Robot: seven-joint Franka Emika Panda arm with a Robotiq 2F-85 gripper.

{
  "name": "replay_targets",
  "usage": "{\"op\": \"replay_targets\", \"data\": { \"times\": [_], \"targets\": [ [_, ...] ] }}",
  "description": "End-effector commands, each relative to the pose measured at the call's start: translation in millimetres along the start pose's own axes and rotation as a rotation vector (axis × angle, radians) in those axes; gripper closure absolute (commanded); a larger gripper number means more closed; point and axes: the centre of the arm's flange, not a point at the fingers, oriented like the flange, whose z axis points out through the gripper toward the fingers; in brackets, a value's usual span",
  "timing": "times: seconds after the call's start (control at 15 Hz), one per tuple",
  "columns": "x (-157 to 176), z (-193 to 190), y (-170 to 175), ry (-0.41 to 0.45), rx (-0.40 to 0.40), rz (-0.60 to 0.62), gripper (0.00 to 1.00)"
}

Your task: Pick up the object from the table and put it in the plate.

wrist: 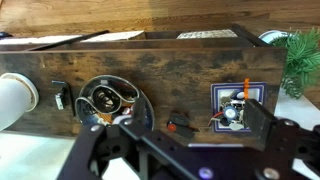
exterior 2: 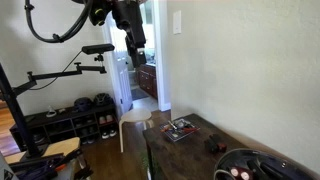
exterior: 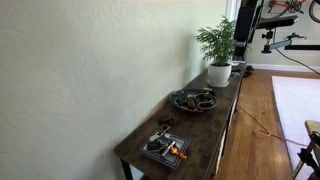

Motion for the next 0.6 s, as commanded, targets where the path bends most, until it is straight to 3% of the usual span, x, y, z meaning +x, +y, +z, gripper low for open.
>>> {"op": "replay_targets", "data": {
  "times": [0.0,0.53],
  "targets": [
    [0.0,0.0,0.0,0.0,0.0,0.0,0.0],
    [6.5,8.9,4.0,-0.003,0.052,-0.006,0.0]
  ]
}}
